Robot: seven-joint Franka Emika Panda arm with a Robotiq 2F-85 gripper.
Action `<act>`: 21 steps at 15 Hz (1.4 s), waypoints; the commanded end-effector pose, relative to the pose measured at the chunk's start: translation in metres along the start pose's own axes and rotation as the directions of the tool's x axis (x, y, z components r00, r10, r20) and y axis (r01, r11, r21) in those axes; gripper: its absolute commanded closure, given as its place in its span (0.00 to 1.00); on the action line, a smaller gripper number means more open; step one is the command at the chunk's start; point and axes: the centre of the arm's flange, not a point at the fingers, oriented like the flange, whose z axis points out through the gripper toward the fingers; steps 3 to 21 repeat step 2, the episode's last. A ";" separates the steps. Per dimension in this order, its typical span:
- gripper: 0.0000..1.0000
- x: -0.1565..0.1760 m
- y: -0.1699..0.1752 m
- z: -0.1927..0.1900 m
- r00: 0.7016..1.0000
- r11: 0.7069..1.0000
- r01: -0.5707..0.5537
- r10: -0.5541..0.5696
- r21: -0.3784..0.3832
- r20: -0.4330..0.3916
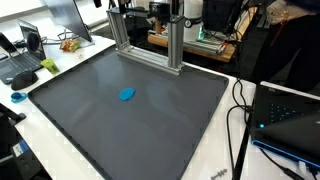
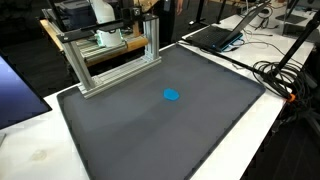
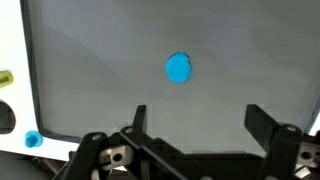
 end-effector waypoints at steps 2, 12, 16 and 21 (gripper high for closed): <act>0.00 0.000 0.000 -0.002 1.000 1.000 -0.001 0.001 0.000 -0.003; 0.00 0.000 0.000 -0.002 1.000 1.000 -0.001 0.001 0.000 -0.003; 0.00 0.000 0.000 -0.002 1.000 1.000 -0.001 0.001 0.000 -0.003; 0.00 0.000 0.000 -0.002 1.000 1.000 -0.001 0.001 0.000 -0.003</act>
